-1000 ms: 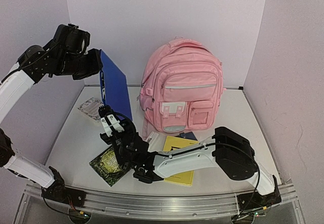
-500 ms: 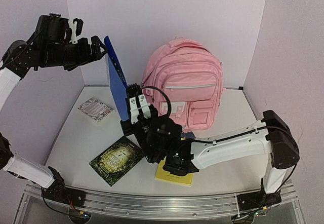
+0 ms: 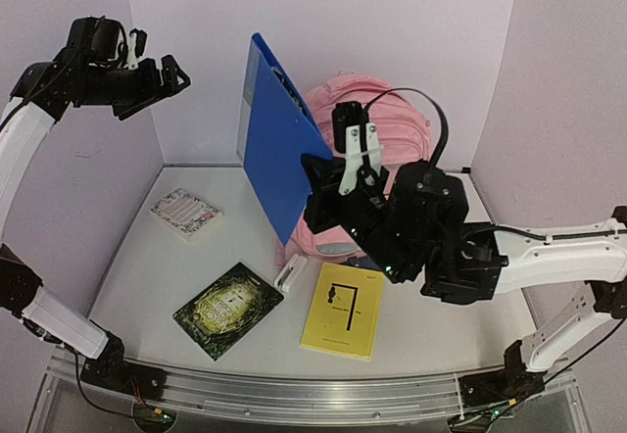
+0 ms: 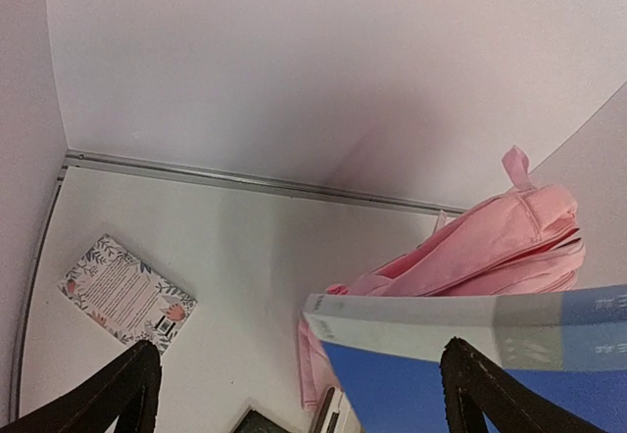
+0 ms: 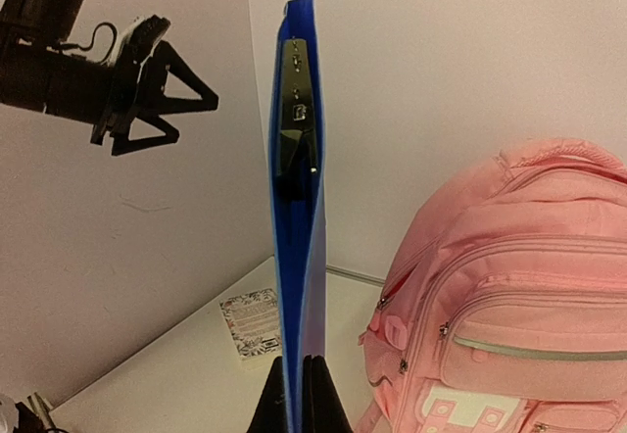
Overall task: Pack the student bag
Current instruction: Pick up the files from the center of the board, then place the files in the student bag.
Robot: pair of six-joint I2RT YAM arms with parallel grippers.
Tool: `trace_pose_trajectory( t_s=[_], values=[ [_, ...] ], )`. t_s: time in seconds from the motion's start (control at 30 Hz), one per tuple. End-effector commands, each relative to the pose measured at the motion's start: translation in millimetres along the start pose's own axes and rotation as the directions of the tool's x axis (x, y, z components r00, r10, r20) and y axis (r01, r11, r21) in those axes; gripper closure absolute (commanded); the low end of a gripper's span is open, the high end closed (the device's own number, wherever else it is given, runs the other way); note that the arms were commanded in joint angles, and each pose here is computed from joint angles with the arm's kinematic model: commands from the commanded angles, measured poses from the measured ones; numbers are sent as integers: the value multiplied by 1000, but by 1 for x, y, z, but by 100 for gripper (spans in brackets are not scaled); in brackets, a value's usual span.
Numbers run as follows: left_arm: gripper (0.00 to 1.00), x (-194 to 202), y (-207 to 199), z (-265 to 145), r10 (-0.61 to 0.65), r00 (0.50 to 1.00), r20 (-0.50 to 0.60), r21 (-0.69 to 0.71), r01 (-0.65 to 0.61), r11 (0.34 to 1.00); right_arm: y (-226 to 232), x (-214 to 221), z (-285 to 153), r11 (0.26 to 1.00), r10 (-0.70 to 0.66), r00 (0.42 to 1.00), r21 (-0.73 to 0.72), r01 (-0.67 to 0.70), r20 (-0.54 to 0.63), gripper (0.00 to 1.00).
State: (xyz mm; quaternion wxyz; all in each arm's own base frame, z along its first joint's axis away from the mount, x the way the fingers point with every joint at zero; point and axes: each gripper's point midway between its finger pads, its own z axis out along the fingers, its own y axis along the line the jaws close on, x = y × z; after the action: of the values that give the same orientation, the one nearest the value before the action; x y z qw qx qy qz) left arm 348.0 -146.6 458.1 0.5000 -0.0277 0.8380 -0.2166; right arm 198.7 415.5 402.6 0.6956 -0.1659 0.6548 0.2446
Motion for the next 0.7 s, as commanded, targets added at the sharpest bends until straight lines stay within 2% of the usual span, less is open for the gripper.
trace_pose_trajectory(
  t_s=[0.0,0.07,0.2,0.33,0.47,0.67],
  values=[
    [0,-18,9,-22,17,997,78,6,-18,1000,-18,-73,-17,997,73,993,-5,-73,96,100],
    [0,-13,9,-21,42,997,68,22,-43,999,-23,-90,-16,998,58,992,-2,-58,112,100],
    [0,14,-6,-2,127,992,14,150,-128,980,-39,-122,-6,998,57,986,-23,-54,155,100],
    [0,33,-17,11,177,984,12,260,-174,950,-54,-156,7,992,76,976,-116,-53,205,100],
    [0,47,-42,19,216,976,20,408,-205,889,-78,-192,16,985,94,959,-167,-50,266,100],
    [1,76,-89,40,355,934,41,524,-323,788,-109,-239,22,978,82,934,-209,-8,349,100]
  ],
)
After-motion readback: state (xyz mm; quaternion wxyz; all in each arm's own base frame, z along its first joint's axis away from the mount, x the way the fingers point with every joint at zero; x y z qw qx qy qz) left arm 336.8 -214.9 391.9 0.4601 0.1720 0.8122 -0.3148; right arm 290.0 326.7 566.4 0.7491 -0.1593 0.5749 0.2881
